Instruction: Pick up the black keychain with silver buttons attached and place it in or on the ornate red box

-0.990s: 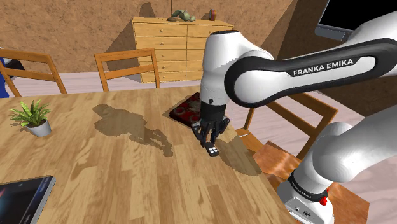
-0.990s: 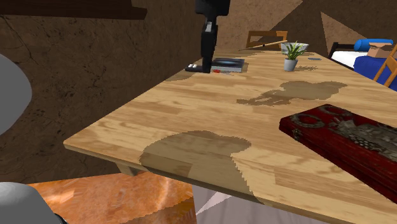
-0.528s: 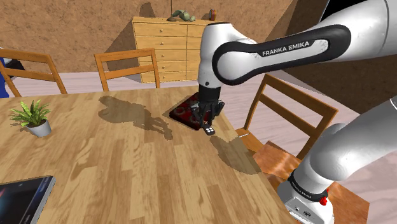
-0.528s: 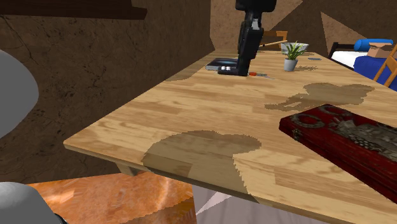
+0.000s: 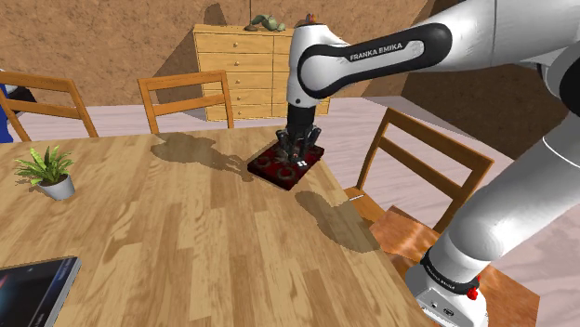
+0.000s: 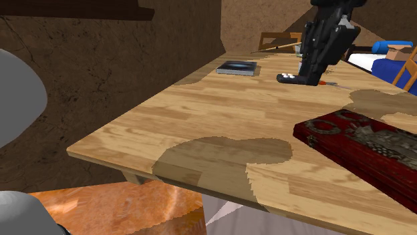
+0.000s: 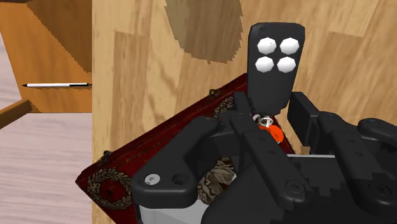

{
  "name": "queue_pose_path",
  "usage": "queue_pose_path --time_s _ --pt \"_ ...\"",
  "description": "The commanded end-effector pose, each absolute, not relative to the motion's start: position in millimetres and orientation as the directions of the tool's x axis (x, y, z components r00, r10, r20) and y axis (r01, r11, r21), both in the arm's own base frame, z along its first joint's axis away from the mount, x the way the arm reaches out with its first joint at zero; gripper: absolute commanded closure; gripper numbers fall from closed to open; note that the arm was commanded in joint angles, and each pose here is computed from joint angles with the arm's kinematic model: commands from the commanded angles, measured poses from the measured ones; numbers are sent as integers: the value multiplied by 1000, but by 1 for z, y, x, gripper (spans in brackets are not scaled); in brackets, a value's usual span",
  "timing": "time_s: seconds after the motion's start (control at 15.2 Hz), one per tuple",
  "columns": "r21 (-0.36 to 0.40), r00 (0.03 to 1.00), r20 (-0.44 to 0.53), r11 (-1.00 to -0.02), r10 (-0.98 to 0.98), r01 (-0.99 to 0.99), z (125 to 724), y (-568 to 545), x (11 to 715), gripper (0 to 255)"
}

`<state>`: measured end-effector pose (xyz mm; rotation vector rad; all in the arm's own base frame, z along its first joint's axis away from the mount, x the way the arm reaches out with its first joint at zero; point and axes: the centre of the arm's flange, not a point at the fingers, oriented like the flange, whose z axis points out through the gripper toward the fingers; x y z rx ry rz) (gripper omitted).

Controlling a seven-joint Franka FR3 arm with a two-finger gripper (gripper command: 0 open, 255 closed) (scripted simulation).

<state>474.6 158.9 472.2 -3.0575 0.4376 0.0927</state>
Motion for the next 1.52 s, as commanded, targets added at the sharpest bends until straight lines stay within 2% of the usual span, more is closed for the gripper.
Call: queue_pose_path --time_s 0.0,0.59,1.45 --pt "-42 958 -66 -959 -278 -281 473 144 497 255" --pt "-42 958 -66 -959 -278 -281 478 67 596 255" --pt "-42 958 -66 -959 -278 -281 409 67 596 255"
